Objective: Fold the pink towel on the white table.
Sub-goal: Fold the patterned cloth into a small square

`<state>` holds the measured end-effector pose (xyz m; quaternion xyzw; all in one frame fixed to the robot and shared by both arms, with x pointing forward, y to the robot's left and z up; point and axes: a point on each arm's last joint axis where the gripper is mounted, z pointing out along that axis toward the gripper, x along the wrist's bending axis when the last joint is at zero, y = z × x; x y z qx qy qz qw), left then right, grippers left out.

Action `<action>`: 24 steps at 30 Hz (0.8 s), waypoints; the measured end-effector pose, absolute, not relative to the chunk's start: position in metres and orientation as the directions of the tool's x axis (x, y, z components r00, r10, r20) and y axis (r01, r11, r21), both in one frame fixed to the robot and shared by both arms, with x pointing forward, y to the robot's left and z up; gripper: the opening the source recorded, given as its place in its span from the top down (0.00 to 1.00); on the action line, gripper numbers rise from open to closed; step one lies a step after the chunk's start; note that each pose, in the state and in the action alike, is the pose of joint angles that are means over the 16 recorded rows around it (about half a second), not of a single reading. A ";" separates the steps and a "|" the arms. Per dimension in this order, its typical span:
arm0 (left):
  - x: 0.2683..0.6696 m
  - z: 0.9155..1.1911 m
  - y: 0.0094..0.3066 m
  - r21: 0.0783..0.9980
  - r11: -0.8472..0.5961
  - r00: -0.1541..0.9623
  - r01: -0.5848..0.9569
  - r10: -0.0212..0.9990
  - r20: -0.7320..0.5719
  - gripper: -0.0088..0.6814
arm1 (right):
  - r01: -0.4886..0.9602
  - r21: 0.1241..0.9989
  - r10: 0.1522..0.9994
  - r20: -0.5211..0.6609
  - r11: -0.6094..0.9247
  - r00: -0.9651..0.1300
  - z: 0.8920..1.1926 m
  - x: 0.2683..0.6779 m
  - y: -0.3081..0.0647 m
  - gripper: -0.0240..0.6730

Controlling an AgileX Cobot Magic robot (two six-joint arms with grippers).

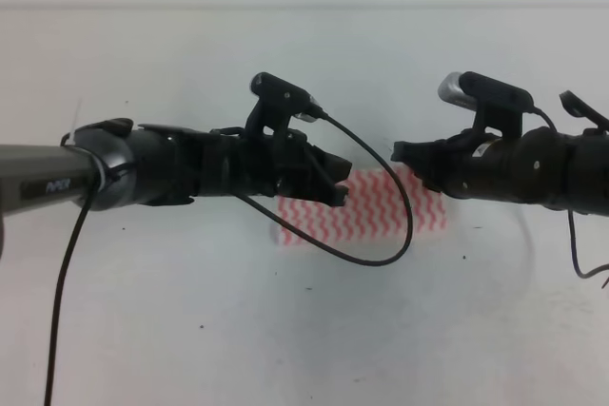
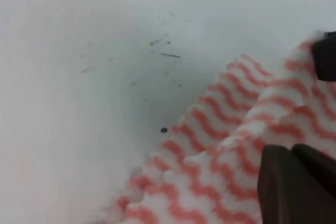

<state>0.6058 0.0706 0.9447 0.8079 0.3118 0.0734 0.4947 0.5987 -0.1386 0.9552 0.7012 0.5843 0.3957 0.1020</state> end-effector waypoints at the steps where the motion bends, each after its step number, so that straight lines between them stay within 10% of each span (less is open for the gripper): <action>1: 0.605 0.945 0.070 0.846 -0.315 0.797 0.430 0.572 -0.192 1.00 | 0.738 0.606 0.900 0.435 -0.297 0.004 0.955 0.599 -0.139 0.99; 24: 0.605 0.919 0.064 0.834 -0.318 0.822 0.451 0.511 -0.250 1.00 | 0.732 0.616 0.904 0.427 -0.290 -0.002 0.955 0.600 -0.140 0.99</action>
